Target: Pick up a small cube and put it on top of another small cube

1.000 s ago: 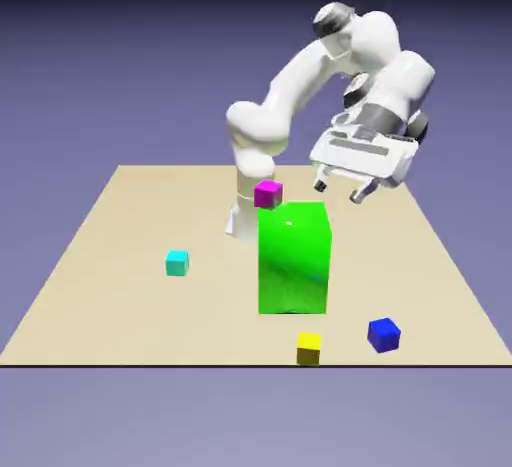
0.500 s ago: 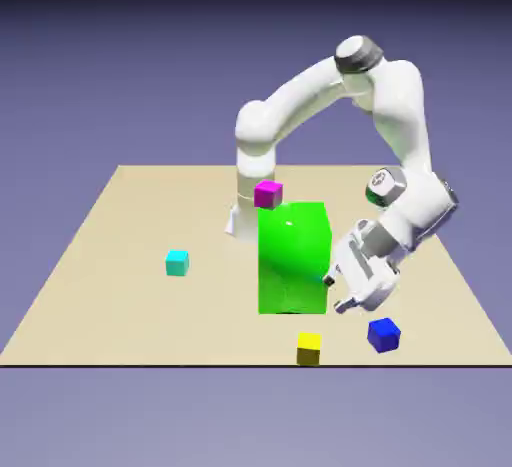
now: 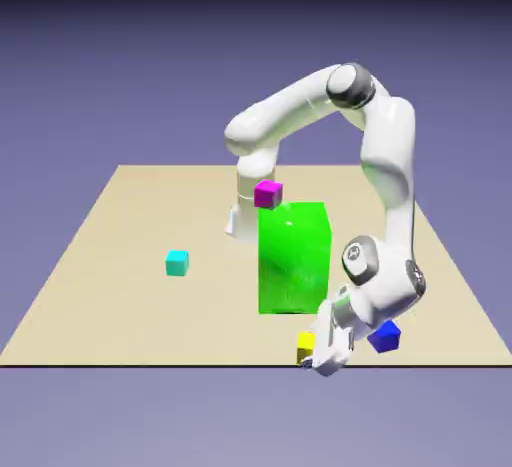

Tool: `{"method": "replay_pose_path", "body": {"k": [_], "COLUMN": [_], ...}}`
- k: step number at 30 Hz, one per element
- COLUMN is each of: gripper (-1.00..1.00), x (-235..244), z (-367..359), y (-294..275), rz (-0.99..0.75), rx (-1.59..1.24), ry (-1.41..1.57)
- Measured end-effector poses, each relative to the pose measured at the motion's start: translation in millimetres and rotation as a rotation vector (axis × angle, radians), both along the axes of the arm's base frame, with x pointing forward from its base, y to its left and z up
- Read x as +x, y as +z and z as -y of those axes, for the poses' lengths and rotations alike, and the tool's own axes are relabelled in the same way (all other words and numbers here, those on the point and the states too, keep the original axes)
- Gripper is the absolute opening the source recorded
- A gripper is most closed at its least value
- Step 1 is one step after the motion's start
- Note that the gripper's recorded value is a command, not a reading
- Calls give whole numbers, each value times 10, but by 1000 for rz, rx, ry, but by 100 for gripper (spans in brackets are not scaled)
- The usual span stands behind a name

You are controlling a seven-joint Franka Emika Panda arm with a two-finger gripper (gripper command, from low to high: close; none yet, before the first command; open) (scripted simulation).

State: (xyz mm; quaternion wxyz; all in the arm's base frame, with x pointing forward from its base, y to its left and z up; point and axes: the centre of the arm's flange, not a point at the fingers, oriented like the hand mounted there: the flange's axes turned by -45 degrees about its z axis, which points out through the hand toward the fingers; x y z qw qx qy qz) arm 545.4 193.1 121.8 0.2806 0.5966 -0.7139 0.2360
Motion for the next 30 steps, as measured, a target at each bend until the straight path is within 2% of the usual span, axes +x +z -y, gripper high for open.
{"method": "replay_pose_path", "body": {"k": [7,18,30], "gripper": [-100,-100,-100], "x": [-198,-947,-1960], "z": [-171,-26,438], "y": [905,2190,2997], "rz": [44,129,97], "rx": [-80,-150,-68], "ry": [-28,-145,-298]}}
